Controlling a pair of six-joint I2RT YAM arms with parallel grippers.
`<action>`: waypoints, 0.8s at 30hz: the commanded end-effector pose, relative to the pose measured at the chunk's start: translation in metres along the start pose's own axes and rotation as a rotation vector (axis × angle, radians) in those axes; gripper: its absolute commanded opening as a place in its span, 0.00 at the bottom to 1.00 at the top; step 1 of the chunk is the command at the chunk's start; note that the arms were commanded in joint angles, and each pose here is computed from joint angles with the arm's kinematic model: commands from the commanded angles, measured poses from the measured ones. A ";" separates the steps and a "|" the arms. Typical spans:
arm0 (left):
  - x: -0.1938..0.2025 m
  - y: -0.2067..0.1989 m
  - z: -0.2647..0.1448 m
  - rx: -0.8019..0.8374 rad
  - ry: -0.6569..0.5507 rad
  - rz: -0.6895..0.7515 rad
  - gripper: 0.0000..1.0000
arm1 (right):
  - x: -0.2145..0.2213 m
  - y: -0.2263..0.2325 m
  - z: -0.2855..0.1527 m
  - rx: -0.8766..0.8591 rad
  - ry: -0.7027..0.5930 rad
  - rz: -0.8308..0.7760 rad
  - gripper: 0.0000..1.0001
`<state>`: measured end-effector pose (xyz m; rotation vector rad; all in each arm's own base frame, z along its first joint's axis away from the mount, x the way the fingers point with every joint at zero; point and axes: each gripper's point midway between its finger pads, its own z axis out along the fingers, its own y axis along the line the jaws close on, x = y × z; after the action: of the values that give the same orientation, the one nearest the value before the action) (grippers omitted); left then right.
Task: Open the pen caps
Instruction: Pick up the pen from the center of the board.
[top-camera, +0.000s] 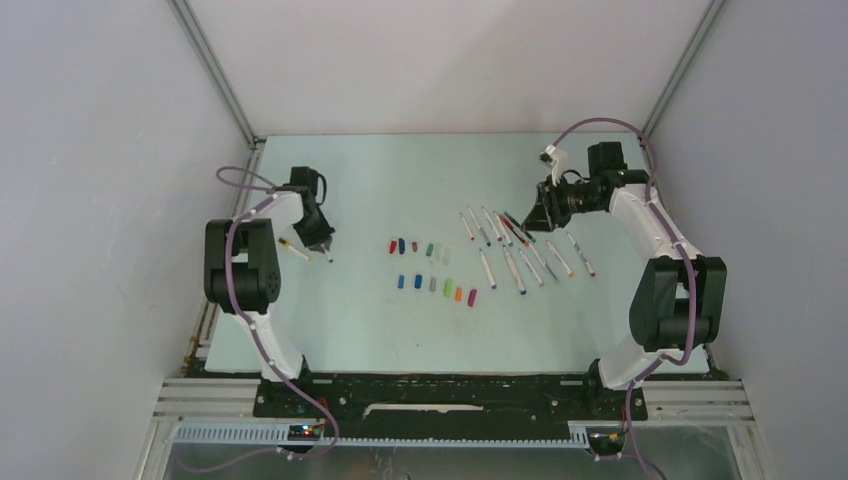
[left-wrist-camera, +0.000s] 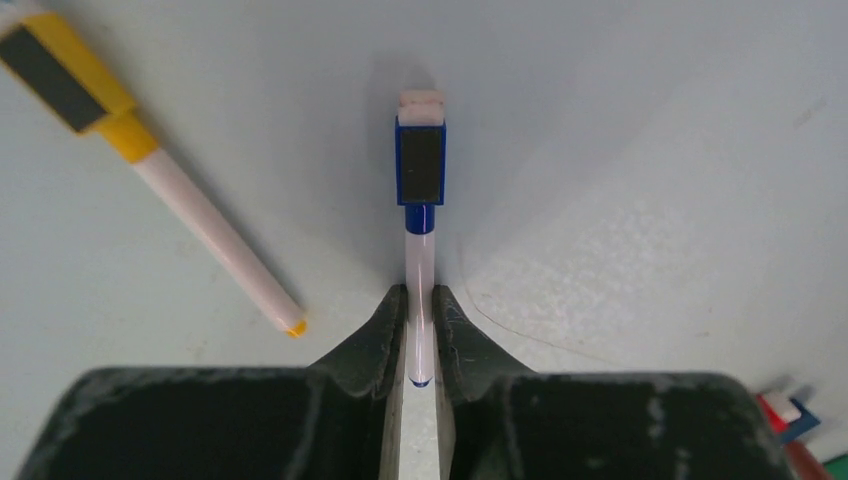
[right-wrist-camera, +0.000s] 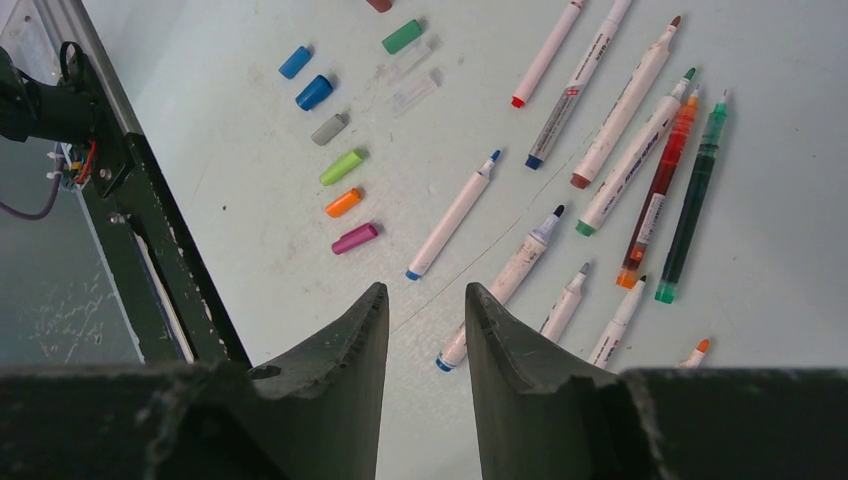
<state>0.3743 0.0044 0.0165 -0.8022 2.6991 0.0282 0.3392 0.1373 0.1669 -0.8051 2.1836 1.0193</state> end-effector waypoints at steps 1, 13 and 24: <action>0.012 -0.034 -0.014 0.074 0.022 0.145 0.15 | -0.009 0.006 -0.005 -0.012 -0.033 -0.038 0.36; 0.065 -0.051 -0.022 0.095 0.085 0.304 0.14 | -0.009 0.007 -0.006 -0.014 -0.035 -0.040 0.36; 0.104 -0.053 -0.016 0.102 0.127 0.353 0.14 | -0.009 0.006 -0.006 -0.017 -0.035 -0.038 0.36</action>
<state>0.3353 -0.0894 0.0142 -0.3321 2.8436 -0.0592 0.3392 0.1369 0.1679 -0.8020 2.1787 1.0264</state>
